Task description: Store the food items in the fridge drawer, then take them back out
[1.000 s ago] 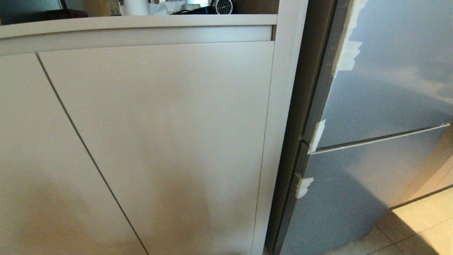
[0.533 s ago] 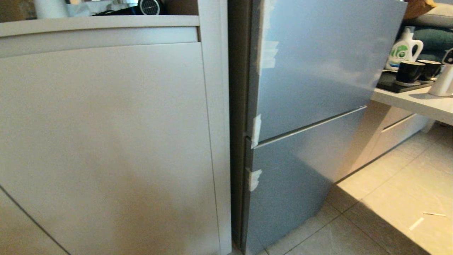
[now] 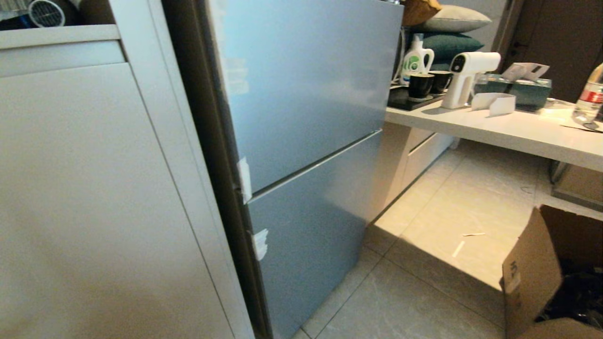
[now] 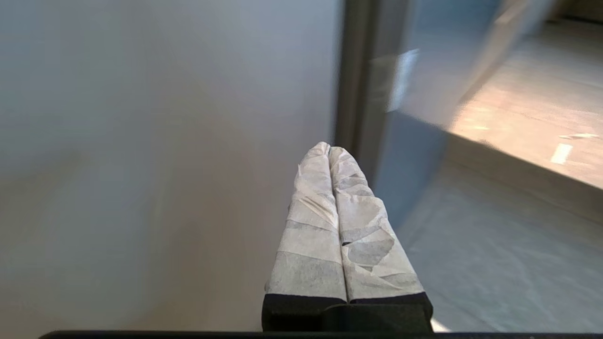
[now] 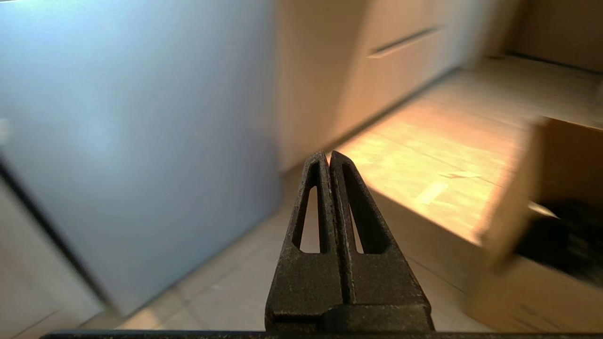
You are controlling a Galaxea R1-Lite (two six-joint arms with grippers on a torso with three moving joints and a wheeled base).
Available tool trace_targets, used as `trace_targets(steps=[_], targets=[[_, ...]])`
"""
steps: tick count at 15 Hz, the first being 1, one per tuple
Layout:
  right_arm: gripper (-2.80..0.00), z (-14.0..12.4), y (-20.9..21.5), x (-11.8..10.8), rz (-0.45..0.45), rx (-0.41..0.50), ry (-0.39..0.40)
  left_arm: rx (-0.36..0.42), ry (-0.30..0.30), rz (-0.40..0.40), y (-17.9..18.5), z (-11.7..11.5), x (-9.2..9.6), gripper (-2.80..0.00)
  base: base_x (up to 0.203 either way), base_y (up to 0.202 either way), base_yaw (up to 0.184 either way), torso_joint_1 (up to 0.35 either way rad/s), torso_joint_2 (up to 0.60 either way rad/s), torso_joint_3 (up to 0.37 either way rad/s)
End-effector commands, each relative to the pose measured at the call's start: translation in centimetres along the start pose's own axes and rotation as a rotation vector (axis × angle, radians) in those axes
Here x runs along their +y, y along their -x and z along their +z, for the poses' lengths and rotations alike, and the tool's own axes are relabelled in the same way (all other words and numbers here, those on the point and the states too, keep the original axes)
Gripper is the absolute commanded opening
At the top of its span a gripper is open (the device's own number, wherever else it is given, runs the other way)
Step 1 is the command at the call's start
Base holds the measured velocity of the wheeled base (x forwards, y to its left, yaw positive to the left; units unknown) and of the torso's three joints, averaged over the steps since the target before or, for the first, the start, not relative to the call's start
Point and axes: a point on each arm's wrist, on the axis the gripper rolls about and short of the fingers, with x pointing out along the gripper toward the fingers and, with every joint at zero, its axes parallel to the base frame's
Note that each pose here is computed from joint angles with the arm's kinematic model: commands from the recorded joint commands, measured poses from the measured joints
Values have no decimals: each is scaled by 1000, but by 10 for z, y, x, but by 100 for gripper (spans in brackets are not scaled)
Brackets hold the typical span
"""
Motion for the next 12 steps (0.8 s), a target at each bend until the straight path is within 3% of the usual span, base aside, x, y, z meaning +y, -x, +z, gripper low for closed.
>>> trace_targets(steps=[1,5,7,9,11,12], targets=[[-280,-9,-2,0,0,32,0,2,0,0,0,0,0,-280,-3,4,-149,2,2,2],[-280,-9,-2,0,0,32,0,5,-10,-1,0,0,0,-280,0,2,-41,1,3,1],[-280,-9,-2,0,0,32,0,-10,-96,-6,1,4,0,-280,0,0,0,0,0,0],[-280,-9,-2,0,0,32,5,-102,-64,-44,9,43,-1,-280,0,0,0,0,0,0],[-280,-9,-2,0,0,32,3,-84,13,-173,2,89,-3,-280,0,0,0,0,0,0],[-280,-9,-2,0,0,32,2,-42,52,-279,-9,111,-5,-280,0,0,0,0,0,0]])
